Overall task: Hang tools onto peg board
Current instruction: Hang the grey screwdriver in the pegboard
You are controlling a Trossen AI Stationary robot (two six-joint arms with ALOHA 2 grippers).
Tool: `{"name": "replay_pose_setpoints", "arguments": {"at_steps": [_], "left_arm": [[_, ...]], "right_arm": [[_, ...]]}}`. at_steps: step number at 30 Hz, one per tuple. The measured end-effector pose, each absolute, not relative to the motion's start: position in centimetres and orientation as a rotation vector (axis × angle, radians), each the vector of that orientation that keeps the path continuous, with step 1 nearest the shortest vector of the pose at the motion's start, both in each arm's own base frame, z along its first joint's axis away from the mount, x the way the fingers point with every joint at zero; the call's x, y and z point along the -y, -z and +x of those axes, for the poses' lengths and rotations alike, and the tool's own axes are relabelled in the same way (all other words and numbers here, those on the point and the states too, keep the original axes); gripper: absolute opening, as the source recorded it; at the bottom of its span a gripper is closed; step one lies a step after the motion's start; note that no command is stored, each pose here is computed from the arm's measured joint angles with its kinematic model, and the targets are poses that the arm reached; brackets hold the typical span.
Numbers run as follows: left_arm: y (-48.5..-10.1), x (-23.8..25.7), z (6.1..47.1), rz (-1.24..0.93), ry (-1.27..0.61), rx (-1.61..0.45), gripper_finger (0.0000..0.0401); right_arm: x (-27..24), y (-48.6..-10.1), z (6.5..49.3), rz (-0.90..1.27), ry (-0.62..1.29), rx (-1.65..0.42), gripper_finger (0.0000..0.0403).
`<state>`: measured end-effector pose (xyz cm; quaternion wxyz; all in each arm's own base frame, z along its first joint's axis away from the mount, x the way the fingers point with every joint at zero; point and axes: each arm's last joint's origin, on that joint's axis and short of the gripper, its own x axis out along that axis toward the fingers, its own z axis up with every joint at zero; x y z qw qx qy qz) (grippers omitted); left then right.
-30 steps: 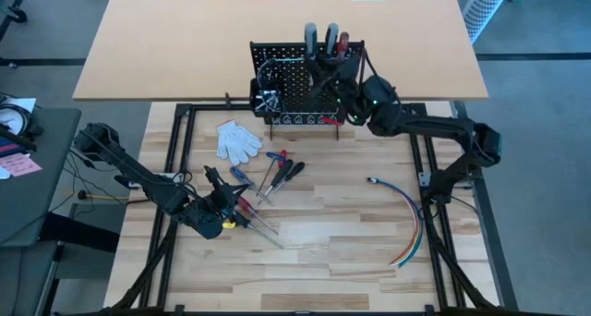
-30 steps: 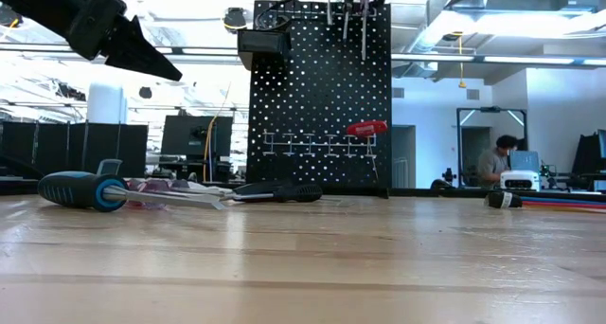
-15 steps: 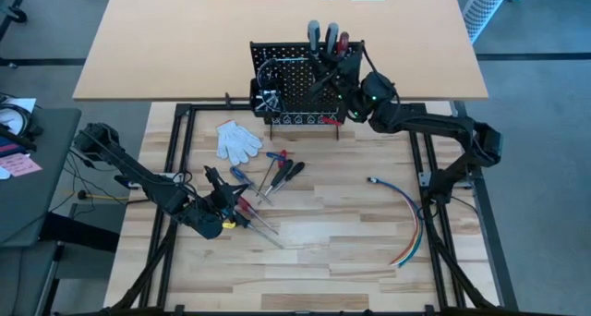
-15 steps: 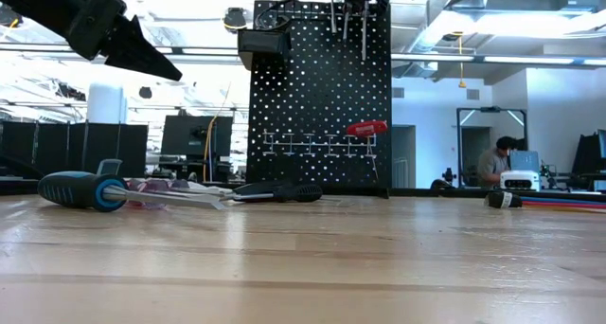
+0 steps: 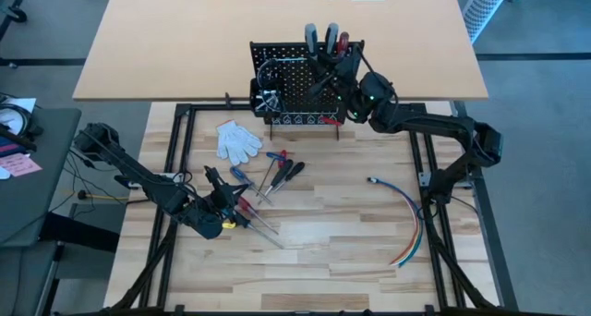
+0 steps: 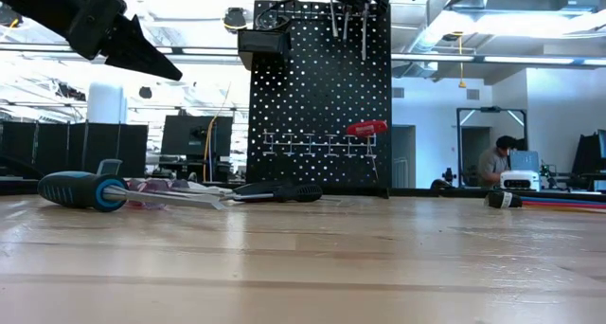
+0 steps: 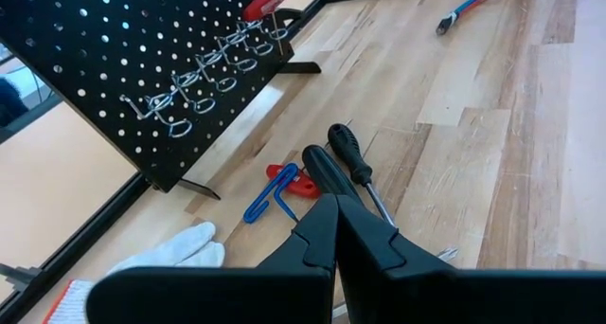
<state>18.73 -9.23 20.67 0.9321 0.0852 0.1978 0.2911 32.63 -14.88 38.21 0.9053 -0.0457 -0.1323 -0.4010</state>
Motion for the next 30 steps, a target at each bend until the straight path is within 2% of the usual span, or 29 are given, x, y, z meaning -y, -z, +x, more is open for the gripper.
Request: {"name": "replay_pose_setpoints", "arguments": {"at_steps": [15, 20, 30], "left_arm": [[-20.67, 9.23, 18.73, 0.174, -0.596, -0.405, 0.0000], [-20.68, 9.23, 18.73, 0.174, -0.596, -0.405, 0.0000], [-20.68, 9.23, 18.73, 0.174, -0.596, -0.405, 0.0000]], "right_arm": [[14.87, -38.12, 32.66, -0.095, 0.824, 0.262, 0.0198], [14.90, -38.23, 32.58, -0.091, 0.847, 0.276, 0.0187], [14.97, -38.36, 32.48, -0.095, 0.862, 0.295, 0.0130]]}}
